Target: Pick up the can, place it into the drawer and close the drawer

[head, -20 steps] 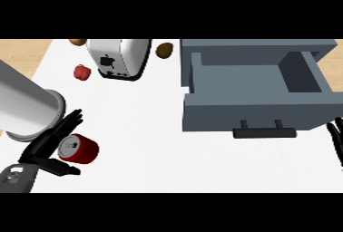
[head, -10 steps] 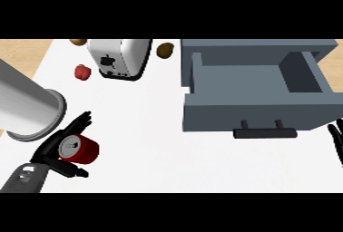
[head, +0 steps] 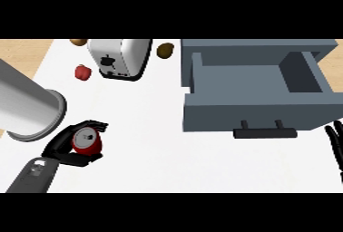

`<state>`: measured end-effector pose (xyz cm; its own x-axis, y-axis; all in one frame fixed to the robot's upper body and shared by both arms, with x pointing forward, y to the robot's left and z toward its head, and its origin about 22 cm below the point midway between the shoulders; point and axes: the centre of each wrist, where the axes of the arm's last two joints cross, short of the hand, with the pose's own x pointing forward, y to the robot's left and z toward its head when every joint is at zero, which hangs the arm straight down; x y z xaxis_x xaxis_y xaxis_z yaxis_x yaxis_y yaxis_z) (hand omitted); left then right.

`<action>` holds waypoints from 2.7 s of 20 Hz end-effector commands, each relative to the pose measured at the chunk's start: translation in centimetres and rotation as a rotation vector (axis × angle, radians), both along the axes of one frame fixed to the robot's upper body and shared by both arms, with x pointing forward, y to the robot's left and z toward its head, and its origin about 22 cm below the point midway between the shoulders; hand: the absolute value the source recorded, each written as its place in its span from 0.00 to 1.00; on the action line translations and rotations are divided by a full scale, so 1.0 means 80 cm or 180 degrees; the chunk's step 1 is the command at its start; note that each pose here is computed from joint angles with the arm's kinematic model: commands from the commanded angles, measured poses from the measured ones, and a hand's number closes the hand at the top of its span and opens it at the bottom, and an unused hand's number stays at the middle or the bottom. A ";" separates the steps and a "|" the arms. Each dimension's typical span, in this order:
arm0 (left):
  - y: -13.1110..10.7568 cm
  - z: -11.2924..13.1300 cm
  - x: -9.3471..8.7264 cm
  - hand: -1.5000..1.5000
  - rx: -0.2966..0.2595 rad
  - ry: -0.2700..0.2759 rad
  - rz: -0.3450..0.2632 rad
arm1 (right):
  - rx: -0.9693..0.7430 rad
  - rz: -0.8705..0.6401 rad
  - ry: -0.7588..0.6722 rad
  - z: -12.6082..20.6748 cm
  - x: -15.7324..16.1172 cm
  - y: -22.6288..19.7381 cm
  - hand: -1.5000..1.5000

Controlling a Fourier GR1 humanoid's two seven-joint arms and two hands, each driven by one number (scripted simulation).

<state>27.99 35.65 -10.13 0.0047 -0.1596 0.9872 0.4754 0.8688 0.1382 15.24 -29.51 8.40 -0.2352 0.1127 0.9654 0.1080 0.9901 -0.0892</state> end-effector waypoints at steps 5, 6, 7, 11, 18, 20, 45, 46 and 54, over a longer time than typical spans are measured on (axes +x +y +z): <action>-0.023 0.005 0.006 1.00 -0.0564 0.0100 -0.0401 | 0.0038 -0.0036 0.0007 0.016 -0.011 0.000 0.00; -0.037 0.010 0.011 1.00 -0.0581 0.0073 -0.0472 | 0.0036 -0.0119 -0.0034 -0.004 -0.004 -0.022 0.00; -0.047 0.011 0.014 1.00 -0.0584 0.0049 -0.0458 | 0.0035 -0.0114 -0.0012 0.012 0.000 -0.014 0.00; -0.032 0.002 -0.001 1.00 -0.0651 -0.0091 0.0766 | 0.0056 -0.0072 -0.0012 0.017 -0.006 -0.005 0.00; -0.084 0.031 0.040 1.00 -0.0737 -0.0352 0.1967 | 0.0027 -0.0047 -0.0017 0.017 -0.012 0.002 0.00; -0.118 0.047 0.047 1.00 -0.0762 -0.0456 0.1888 | 0.0045 -0.0089 -0.0042 0.022 -0.013 -0.012 0.00; -0.326 0.309 0.102 1.00 -0.0489 -0.0887 0.1170 | 0.0025 -0.0119 -0.0130 0.022 0.003 0.000 0.00; -0.336 0.326 0.092 1.00 -0.0523 -0.0910 0.1120 | 0.0040 -0.0073 -0.0102 0.028 -0.037 -0.007 0.00; -0.406 0.382 0.112 1.00 -0.0462 -0.0958 0.1091 | -0.0022 -0.0149 -0.0046 0.018 -0.013 -0.013 0.00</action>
